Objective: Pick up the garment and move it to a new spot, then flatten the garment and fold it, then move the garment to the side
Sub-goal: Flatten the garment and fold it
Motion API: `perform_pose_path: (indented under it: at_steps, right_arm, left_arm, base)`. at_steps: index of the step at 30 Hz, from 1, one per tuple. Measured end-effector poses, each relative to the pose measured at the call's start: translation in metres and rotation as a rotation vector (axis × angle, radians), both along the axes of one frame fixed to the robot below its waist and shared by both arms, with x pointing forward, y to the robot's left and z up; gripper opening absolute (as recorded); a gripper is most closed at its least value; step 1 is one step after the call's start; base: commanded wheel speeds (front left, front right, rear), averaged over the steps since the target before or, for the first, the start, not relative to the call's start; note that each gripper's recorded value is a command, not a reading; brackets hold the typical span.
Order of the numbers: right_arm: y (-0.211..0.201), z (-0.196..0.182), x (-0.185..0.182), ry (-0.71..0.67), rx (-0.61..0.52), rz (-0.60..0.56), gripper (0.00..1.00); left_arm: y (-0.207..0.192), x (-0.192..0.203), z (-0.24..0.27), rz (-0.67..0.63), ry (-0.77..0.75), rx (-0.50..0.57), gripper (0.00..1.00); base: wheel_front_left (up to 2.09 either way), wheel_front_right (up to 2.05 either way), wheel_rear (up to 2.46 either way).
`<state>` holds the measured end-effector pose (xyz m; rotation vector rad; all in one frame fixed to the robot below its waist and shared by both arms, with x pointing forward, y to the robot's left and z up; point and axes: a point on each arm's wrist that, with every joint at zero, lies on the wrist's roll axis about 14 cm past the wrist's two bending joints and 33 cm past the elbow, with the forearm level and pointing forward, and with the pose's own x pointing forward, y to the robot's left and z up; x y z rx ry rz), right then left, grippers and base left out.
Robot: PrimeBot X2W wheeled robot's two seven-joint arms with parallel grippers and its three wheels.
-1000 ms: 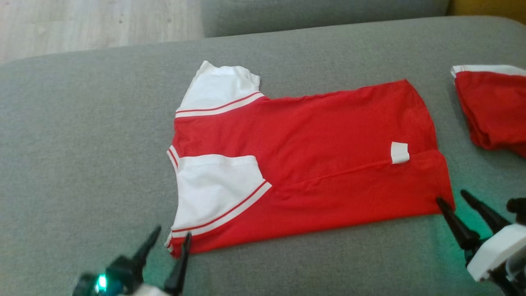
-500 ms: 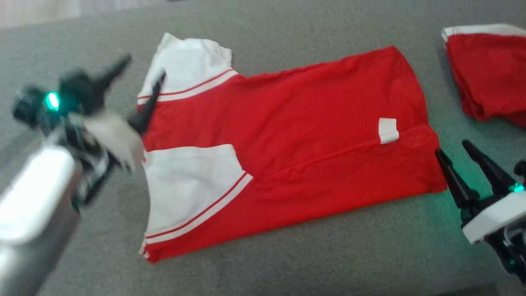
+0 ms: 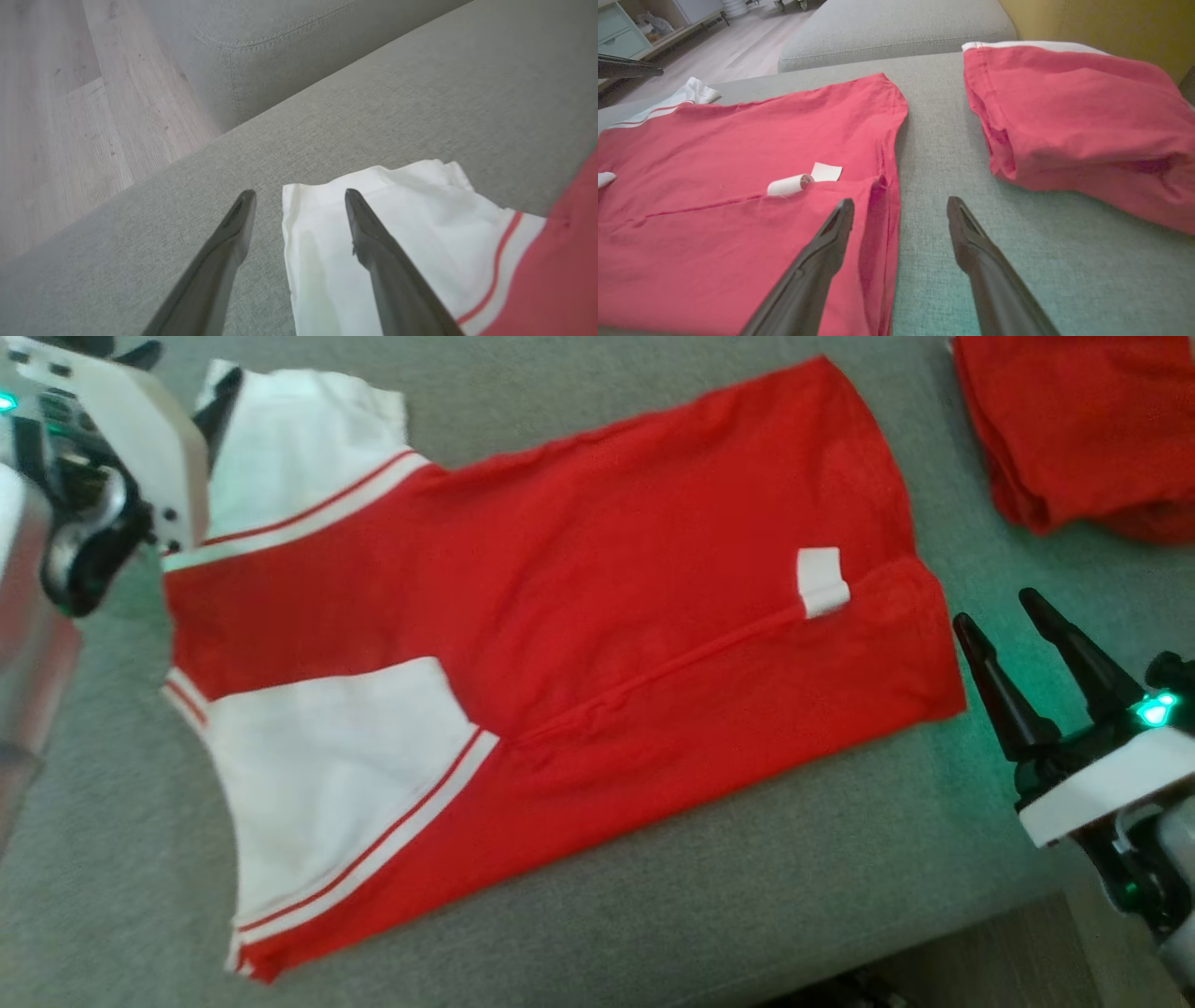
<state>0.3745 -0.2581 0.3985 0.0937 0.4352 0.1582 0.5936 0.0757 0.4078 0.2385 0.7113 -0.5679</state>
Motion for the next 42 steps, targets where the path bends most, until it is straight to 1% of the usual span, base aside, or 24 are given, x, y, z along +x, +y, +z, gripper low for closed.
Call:
perform_pose_path:
  at_steps: [7, 12, 13, 14, 15, 16, 21, 24, 28, 30, 33, 38, 42]
  right_arm:
    - [-0.012, -0.008, -0.004, 0.032, -0.020, -0.039, 1.00]
    - [-0.016, -0.012, -0.005, 0.046, -0.025, -0.050, 1.00]
    - [-0.016, -0.012, -0.004, 0.046, -0.027, -0.051, 1.00]
    - [-0.017, -0.013, -0.004, 0.043, -0.028, -0.053, 1.00]
    - [-0.017, -0.013, -0.004, 0.045, -0.029, -0.054, 1.00]
    - [-0.018, -0.015, -0.004, 0.048, -0.030, -0.055, 1.00]
    - [-0.014, -0.017, 0.001, 0.046, -0.028, -0.039, 1.00]
    - [-0.013, -0.012, 0.013, 0.022, -0.035, -0.017, 1.00]
    - [-0.007, 0.005, 0.043, -0.031, -0.044, 0.030, 1.00]
    - [-0.003, 0.011, 0.060, -0.040, -0.032, 0.042, 1.00]
    - [-0.001, 0.009, 0.083, -0.008, -0.028, 0.049, 1.00]
    - [-0.011, -0.001, 0.123, 0.063, -0.074, 0.027, 1.00]
    - [0.001, -0.005, 0.152, 0.082, -0.086, 0.044, 1.00]
  left_arm:
    - [0.002, 0.015, -0.041, 0.024, 0.087, 0.042, 1.00]
    - [0.003, 0.022, -0.052, 0.045, 0.115, 0.038, 1.00]
    - [0.004, 0.024, -0.053, 0.050, 0.115, 0.039, 0.73]
    - [0.004, 0.026, -0.053, 0.056, 0.116, 0.035, 0.40]
    - [0.004, 0.027, -0.054, 0.060, 0.119, 0.029, 0.04]
    - [0.004, 0.027, -0.055, 0.064, 0.125, 0.023, 0.00]
    - [0.006, 0.024, -0.051, 0.083, 0.127, -0.015, 0.00]
    - [0.009, 0.023, -0.041, 0.076, 0.091, -0.026, 0.00]
    - [0.008, 0.023, -0.016, 0.056, 0.011, -0.064, 0.00]
    - [0.006, 0.021, -0.007, 0.039, -0.014, -0.077, 0.00]
    - [0.004, 0.016, 0.005, 0.012, -0.050, -0.091, 0.00]
    - [0.003, 0.013, 0.024, -0.033, -0.107, -0.093, 0.00]
    - [0.005, 0.011, 0.032, -0.054, -0.137, -0.091, 0.00]
  base:
    - [0.00, 0.00, 0.00]
    - [0.00, 0.00, 0.00]
    - [0.00, 0.00, 0.00]
    - [0.00, 0.00, 0.00]
    - [0.00, 0.00, 0.00]
    - [0.00, 0.00, 0.00]
    - [0.00, 0.00, 0.00]
    - [0.00, 0.00, 0.00]
    - [0.00, 0.00, 0.00]
    - [0.00, 0.00, 0.00]
    - [0.00, 0.00, 0.00]
    - [0.00, 0.00, 0.00]
    - [0.00, 0.00, 0.00]
